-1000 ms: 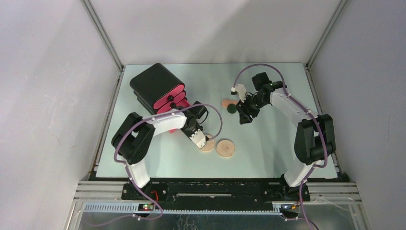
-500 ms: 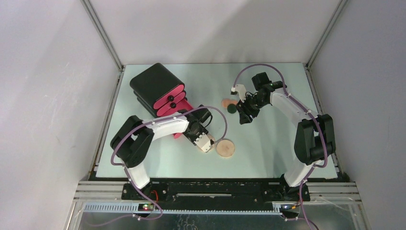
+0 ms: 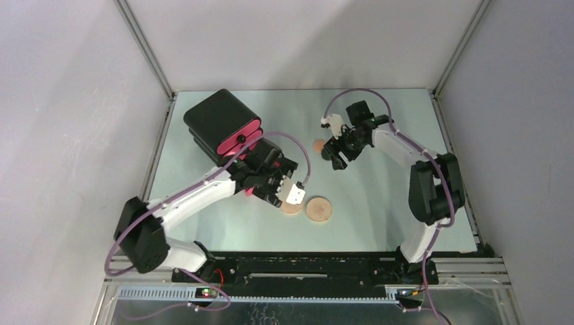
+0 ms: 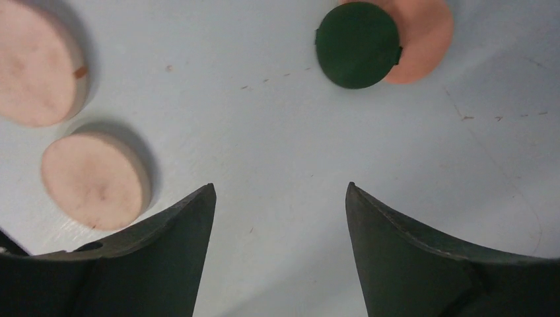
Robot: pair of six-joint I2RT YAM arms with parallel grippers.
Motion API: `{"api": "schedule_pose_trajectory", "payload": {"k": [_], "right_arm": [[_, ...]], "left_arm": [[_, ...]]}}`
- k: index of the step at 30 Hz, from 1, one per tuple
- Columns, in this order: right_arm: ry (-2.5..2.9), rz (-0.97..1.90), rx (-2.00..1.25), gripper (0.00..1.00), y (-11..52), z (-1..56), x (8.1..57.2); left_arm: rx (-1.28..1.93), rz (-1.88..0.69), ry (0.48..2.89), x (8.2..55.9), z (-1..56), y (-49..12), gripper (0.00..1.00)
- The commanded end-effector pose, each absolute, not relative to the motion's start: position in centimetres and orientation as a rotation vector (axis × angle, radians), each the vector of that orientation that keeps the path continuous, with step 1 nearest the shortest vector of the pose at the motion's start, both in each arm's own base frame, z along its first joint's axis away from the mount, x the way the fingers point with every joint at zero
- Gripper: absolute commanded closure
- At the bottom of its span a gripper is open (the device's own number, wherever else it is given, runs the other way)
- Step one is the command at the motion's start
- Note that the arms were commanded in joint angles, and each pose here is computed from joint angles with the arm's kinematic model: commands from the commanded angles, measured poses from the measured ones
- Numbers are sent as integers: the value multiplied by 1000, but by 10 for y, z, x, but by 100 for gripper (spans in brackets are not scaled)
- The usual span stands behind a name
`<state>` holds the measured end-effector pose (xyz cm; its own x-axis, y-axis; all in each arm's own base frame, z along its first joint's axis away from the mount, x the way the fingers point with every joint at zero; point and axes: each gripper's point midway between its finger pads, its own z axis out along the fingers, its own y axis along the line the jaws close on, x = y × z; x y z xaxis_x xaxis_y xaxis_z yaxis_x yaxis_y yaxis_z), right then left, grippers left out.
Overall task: Organize the makeup
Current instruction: Open the drawer in the storage box, then pick up the makeup tool from the center of the board.
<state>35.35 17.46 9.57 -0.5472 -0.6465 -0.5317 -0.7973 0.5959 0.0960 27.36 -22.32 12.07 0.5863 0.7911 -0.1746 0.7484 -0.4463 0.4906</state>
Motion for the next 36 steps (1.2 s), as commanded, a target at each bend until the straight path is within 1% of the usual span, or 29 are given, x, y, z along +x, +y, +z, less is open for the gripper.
{"api": "schedule_pose_trajectory", "payload": {"k": [1,4,10,14,19,23,29,34,36], "right_arm": [[2399,339,-1045,17,181,91,390],[2402,306,-1037,15,187,85,404],[2430,277,-1038,20,203,68,427],[2444,276,-1044,25,208,57,431],[2469,300,-1066,34,213,44,429],[2472,323,-1089,46,217,38,426],[2478,377,-1113,71,222,40,416],[2426,407,-1149,88,231,67,401],[2392,421,-1168,98,236,82,394]], "left_arm": [[1953,-143,1353,256,164,-241,0],[1682,-231,1487,270,194,-237,0],[1206,-260,1652,305,252,-198,0],[1050,-252,1691,315,275,-171,0],[913,-190,1716,327,293,-145,0],[742,-191,1726,339,311,-120,0],[506,-193,1724,348,340,-83,0],[368,-176,1745,346,351,-62,0],[329,-183,1753,345,354,-57,0]]}}
